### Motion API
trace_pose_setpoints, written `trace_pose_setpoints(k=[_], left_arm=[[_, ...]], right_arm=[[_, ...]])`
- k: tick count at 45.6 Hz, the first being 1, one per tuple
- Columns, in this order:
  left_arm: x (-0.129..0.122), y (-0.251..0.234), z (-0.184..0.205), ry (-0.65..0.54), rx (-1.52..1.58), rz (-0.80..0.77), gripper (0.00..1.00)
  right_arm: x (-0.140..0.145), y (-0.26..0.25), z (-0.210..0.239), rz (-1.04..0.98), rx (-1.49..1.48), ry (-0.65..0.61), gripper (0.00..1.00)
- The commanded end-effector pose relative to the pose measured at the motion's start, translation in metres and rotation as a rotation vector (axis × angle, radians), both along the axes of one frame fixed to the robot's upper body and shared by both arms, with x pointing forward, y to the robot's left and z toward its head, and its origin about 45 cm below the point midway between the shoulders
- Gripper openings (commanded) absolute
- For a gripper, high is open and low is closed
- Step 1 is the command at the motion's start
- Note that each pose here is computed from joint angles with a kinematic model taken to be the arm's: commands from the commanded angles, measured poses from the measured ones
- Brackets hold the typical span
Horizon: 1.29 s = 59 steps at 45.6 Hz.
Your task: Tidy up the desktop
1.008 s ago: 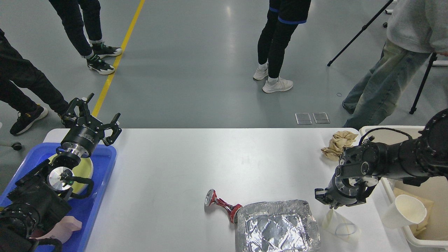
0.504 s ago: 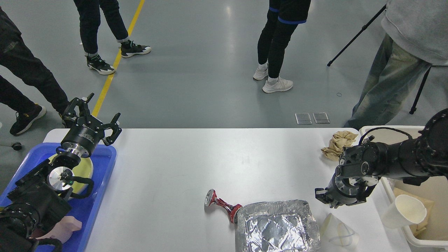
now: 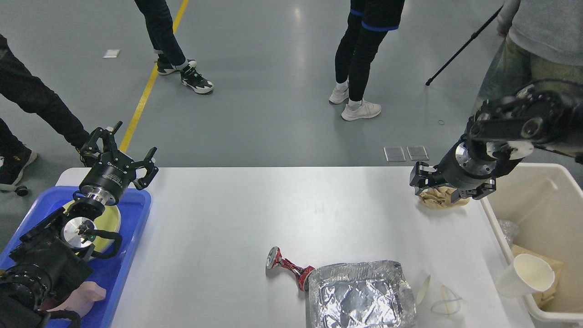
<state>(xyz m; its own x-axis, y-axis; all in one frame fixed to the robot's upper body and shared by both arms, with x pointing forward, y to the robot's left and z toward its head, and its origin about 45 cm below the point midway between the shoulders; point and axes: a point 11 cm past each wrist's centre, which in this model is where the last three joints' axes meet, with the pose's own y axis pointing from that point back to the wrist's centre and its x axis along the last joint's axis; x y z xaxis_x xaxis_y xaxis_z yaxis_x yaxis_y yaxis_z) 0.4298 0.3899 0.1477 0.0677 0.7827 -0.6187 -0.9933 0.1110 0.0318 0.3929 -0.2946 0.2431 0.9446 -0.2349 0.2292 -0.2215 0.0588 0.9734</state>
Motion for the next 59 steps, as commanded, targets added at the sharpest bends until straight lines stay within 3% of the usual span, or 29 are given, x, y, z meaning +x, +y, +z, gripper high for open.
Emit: trace_pose_setpoints(k=[1,22,28,37,47,59], left_arm=[[0.000,0.000,0.001,-0.001,-0.001,0.000,0.96],[0.000,0.000,0.000,-0.001,0.000,-0.001,0.96],[0.000,0.000,0.000,-0.001,0.000,-0.001,0.96],[0.000,0.000,0.000,-0.001,0.000,-0.001,0.96],[0.000,0.000,0.000,0.001,0.000,0.000,0.96],[0.000,0.000,0.000,-0.001,0.000,-0.001,0.96]], right_arm=[[0.007,0.003,0.052,-0.013,0.078,0.017,1.00],[-0.011,-0.016,0.142,-0.020,0.106,0.004,1.00],[-0.009,-0.022,0.141,-0.039,0.104,-0.010,1.00],[-0.015,-0.068,0.068,-0.200,0.055,-0.010,1.00],[-0.045,-0.126,-0.015,-0.358,-0.062,0.013,1.00],[-0.064,-0.152,-0.048,-0.429,-0.079,0.041,1.00]])
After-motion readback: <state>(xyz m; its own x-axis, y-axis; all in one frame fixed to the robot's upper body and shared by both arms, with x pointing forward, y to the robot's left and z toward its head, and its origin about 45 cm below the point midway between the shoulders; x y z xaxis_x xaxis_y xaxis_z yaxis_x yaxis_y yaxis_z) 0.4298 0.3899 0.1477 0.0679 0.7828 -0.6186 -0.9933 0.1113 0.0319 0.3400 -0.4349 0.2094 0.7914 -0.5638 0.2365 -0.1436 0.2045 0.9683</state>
